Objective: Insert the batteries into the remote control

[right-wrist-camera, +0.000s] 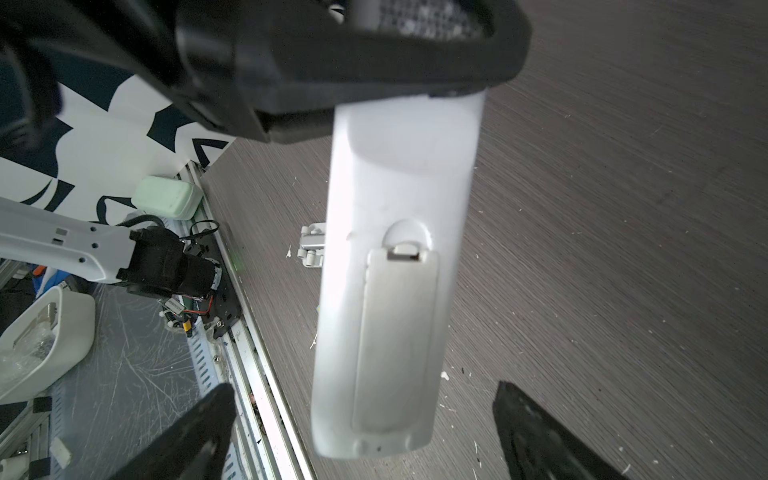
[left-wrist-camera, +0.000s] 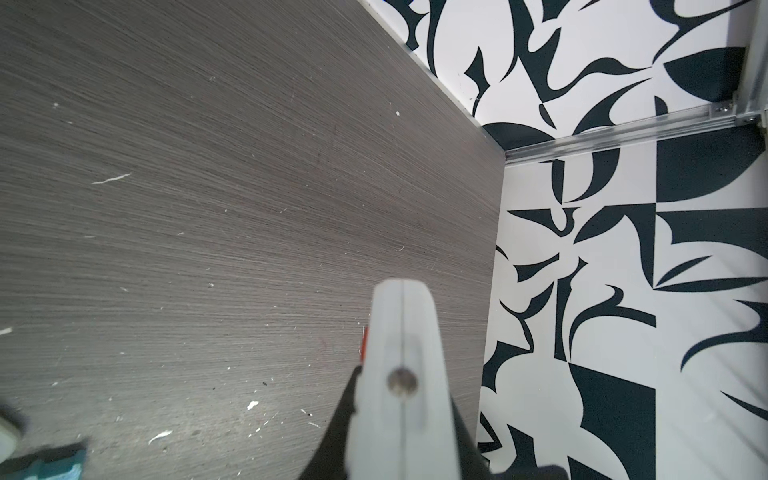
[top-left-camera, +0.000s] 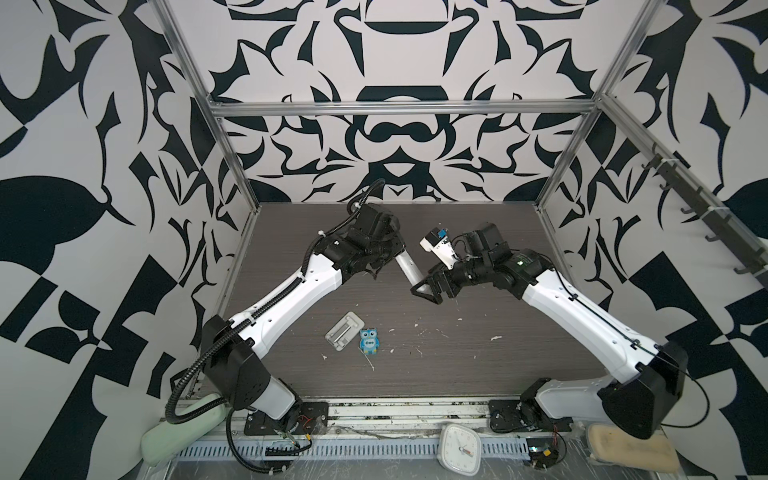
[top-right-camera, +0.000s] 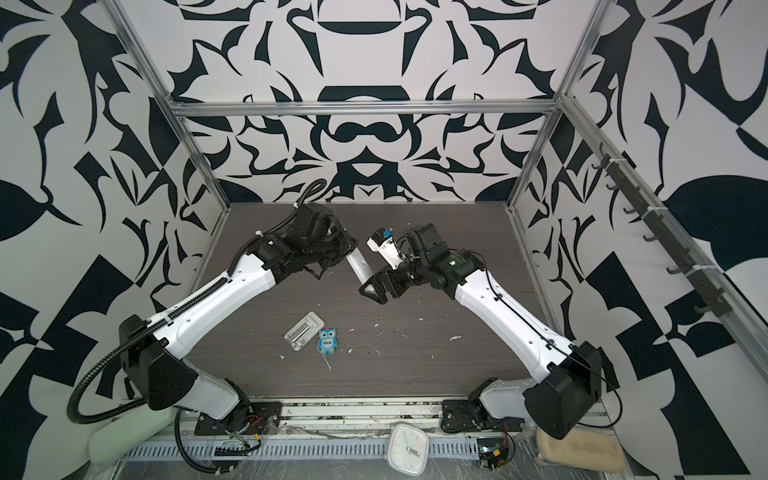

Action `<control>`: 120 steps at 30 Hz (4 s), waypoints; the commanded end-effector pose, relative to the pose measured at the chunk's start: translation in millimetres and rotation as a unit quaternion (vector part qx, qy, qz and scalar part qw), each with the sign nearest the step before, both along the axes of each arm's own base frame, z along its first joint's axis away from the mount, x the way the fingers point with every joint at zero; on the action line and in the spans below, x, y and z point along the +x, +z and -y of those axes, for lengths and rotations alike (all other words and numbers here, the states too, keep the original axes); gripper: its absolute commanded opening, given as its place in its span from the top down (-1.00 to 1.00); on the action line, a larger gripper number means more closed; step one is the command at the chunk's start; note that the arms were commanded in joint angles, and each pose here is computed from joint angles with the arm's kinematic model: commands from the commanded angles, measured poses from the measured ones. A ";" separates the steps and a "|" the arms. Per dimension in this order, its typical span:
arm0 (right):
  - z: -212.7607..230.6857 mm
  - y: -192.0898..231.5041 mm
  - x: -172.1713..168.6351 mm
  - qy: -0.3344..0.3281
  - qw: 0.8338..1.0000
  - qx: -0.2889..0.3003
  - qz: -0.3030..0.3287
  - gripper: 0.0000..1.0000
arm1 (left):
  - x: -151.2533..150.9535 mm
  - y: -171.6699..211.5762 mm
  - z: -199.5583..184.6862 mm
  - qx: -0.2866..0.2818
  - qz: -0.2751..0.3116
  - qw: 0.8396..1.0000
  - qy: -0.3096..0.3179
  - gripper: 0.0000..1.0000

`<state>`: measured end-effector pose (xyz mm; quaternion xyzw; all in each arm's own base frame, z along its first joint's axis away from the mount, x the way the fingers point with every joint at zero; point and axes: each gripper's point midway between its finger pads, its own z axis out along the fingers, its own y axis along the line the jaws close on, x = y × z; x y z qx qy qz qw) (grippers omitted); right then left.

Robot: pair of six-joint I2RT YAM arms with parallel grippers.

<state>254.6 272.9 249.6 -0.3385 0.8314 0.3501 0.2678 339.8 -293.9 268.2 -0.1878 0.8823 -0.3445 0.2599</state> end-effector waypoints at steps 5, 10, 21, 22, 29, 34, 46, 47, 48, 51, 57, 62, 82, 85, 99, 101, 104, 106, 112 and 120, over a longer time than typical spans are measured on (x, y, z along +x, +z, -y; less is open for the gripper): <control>-3.8 3.2 18.3 -0.015 0.999 -0.012 0.051 -0.89 | -2.5 -13.7 -8.0 -0.008 -0.041 0.998 0.050 0.81; -9.2 -2.3 12.9 0.007 0.995 -0.053 0.079 -0.76 | -2.0 -18.8 -5.5 -0.010 -0.055 0.997 0.059 0.79; -11.1 -8.6 9.8 0.014 0.961 -0.184 0.206 -0.33 | -4.9 -25.9 -4.3 -0.036 -0.085 0.992 0.083 0.74; -9.7 -8.6 11.2 0.012 0.955 -0.198 0.219 -0.27 | -5.0 -26.8 -3.5 -0.038 -0.088 0.992 0.084 0.73; -5.1 -8.8 21.4 -0.003 0.931 -0.248 0.267 0.17 | -5.6 -33.3 4.0 -0.066 -0.106 0.988 0.087 0.72; -3.2 -4.3 25.5 -0.011 0.919 -0.263 0.294 0.67 | -4.6 -31.9 3.9 -0.074 -0.107 0.987 0.090 0.69; 4.5 4.0 24.9 -0.038 0.915 -0.248 0.317 1.00 | -1.5 -19.2 -4.4 -0.080 -0.086 0.989 0.093 -0.98; 5.3 4.8 24.4 -0.043 0.917 -0.243 0.314 1.00 | -2.8 -17.2 -7.4 -0.078 -0.081 0.989 0.094 -0.99; 5.3 5.8 23.3 -0.045 0.920 -0.236 0.309 1.00 | -3.8 -16.0 -9.8 -0.076 -0.077 0.990 0.093 -0.99; 3.2 6.9 19.6 -0.049 0.941 -0.196 0.271 1.00 | -9.3 -14.7 -17.3 -0.061 -0.070 0.992 0.090 -0.99; 0.2 19.6 16.7 -0.059 0.973 -0.114 0.194 1.00 | -14.0 -16.2 -17.8 -0.046 -0.057 0.995 0.067 -0.99; 1.8 36.5 19.8 -0.074 0.988 -0.049 0.129 1.00 | -4.3 0.6 -2.9 -0.089 -0.009 0.995 0.051 -0.99; -4.8 37.5 24.1 -0.082 0.995 -0.002 0.055 1.00 | -1.0 -4.2 34.2 -0.082 -0.005 0.997 0.007 -0.27; -4.4 35.0 24.2 -0.081 0.995 -0.004 0.053 1.00 | -1.9 -8.8 31.8 -0.076 -0.009 0.997 0.010 -0.10; 21.5 40.2 19.5 -0.099 0.989 -0.049 0.093 -0.13 | -1.3 -53.0 -0.1 0.057 -0.066 0.996 0.015 0.40; 29.5 43.0 16.6 -0.102 0.987 -0.059 0.109 -0.33 | -0.7 -67.8 -7.6 0.094 -0.084 0.992 0.011 0.40; 42.1 44.1 13.5 -0.116 0.983 -0.069 0.122 -0.51 | 1.4 -91.9 -10.3 0.142 -0.112 0.984 -0.004 0.39; 49.1 41.5 12.1 -0.124 0.982 -0.074 0.120 -0.58 | 4.3 -106.9 -7.4 0.170 -0.126 0.977 -0.022 0.36; 58.9 33.1 10.5 -0.140 0.980 -0.084 0.113 -0.62 | 10.5 -145.5 1.8 0.240 -0.167 0.954 -0.073 0.29; 68.8 26.1 14.9 -0.162 0.976 -0.091 0.109 -0.64 | 10.6 -194.1 6.3 0.301 -0.210 0.922 -0.125 0.23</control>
